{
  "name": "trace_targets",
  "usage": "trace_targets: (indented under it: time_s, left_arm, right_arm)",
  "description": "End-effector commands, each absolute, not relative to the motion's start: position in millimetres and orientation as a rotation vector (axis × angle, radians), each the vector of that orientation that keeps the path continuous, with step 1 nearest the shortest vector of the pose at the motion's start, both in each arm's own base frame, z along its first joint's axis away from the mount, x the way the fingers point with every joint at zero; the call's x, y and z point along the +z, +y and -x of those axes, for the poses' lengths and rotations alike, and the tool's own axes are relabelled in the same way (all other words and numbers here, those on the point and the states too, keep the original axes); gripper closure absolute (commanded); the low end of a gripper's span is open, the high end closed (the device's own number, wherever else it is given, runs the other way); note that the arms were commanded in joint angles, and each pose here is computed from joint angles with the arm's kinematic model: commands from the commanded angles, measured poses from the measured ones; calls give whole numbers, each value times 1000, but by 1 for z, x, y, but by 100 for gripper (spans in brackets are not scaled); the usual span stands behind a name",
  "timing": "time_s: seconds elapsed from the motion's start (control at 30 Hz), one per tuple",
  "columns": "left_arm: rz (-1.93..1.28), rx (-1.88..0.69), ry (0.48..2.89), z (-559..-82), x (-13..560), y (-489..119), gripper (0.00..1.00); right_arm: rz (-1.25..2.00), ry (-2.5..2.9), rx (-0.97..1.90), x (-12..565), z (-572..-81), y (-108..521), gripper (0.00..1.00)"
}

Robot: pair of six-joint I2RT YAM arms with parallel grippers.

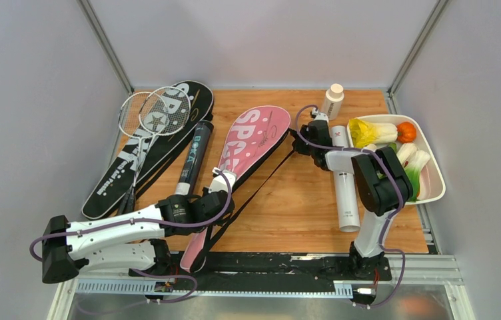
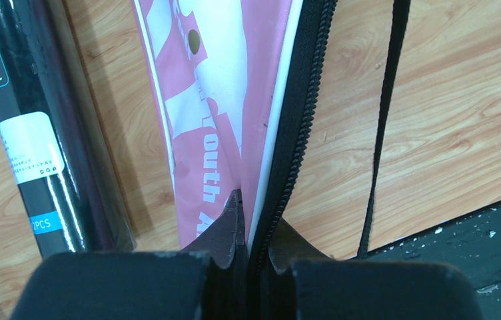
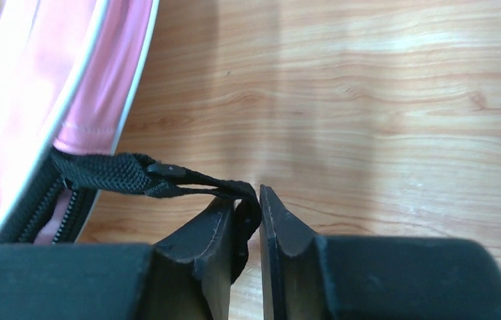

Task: Pack up the badminton gear
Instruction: Adjust the racket bag at the center of the board.

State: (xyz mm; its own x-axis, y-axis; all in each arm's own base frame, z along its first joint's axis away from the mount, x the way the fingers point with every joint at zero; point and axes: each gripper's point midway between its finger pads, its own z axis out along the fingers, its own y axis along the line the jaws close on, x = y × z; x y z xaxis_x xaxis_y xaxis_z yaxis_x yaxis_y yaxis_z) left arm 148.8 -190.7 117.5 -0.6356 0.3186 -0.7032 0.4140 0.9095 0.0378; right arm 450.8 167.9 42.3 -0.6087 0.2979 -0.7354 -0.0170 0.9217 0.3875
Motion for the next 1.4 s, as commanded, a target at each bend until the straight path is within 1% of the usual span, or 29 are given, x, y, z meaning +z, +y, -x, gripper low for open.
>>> trace_targets:
  time_s: [0.0,0.1,0.13,0.23,0.27,0.37,0.5,0.63,0.7,0.9,1.07,1.13,1.27,1.37]
  left_arm:
    - [-480,-214,2300,-149,125,-192,100]
    - [-489,-209,2307,-148,122,-192,100]
    - [-494,-212,2306,-148,122,-192,100]
    - [-497,-218,2304,-148,120,-194,100]
    - [-502,-214,2307,-147,118,-194,100]
    - [-510,-218,2315,-146,115,-195,100]
    - [-509,-234,2318,-145,115,-197,100]
    - [-505,-257,2308,-146,120,-201,100]
    - [-505,-265,2305,-146,121,-202,100]
    - [-507,-255,2299,-149,124,-205,100]
    - [-517,-248,2301,-150,125,-209,100]
    - [-518,-247,2303,-150,125,-210,100]
    - [-515,-251,2302,-151,127,-211,100]
    - [-508,-266,2298,-151,131,-212,100]
  right_arm:
    - [-313,2005,443,83,-480,144,79]
    - [-194,1940,547,114,-482,162,93]
    - [-187,1925,559,122,-482,164,96]
    - [-182,1869,570,142,-486,164,95]
    - [-182,1861,570,145,-488,165,92]
    - [-182,1855,571,149,-494,167,77]
    - [-195,1881,569,140,-501,168,64]
    - [-244,1935,545,129,-497,165,54]
    - [-225,1951,538,127,-491,168,52]
    - [-140,2017,523,139,-466,177,54]
    - [-99,2022,513,155,-442,177,52]
    - [-64,2003,500,161,-435,178,55]
    - [87,1930,518,173,-424,197,64]
    - [167,1917,559,166,-417,213,66]
